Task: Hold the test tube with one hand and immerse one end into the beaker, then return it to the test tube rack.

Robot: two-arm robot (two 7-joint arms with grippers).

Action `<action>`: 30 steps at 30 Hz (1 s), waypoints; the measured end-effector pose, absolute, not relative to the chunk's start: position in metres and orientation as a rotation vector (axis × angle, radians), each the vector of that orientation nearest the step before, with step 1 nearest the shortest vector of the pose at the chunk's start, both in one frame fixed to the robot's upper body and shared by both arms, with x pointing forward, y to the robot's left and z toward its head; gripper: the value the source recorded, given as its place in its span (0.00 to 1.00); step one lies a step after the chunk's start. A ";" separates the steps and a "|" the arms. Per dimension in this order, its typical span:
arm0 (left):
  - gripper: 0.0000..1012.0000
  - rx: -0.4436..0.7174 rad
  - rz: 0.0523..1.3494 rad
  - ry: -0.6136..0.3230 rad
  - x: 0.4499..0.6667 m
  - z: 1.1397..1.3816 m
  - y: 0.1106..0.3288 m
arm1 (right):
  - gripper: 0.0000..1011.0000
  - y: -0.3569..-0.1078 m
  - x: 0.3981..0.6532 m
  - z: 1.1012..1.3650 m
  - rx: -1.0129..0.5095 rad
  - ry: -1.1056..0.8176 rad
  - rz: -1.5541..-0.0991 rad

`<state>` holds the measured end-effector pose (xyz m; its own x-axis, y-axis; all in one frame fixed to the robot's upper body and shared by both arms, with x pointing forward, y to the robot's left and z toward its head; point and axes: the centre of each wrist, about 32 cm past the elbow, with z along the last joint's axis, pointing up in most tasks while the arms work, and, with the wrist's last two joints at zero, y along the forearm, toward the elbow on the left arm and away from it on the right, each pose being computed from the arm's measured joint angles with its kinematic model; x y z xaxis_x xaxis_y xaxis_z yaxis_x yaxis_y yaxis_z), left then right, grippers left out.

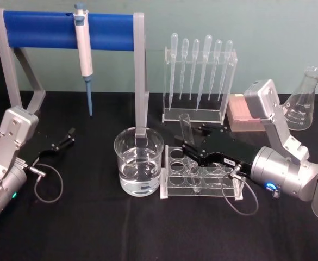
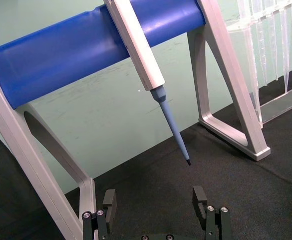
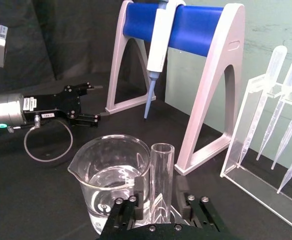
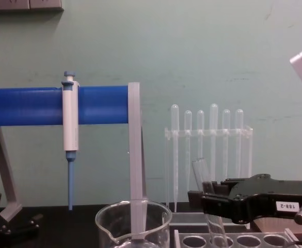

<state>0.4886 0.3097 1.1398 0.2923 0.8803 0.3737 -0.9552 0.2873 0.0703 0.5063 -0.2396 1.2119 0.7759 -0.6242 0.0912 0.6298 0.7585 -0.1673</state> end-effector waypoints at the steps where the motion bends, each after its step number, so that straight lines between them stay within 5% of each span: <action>1: 0.99 0.304 1.248 -0.285 0.489 1.140 0.310 | 0.40 -0.240 0.506 1.212 -0.190 -0.030 -0.683; 8: 0.99 0.304 1.248 -0.285 0.489 1.140 0.310 | 0.22 -0.241 0.499 1.212 -0.141 -0.028 -0.699; 30: 0.99 0.304 1.248 -0.285 0.489 1.140 0.310 | 0.22 -0.241 0.466 1.236 0.067 -0.083 -0.786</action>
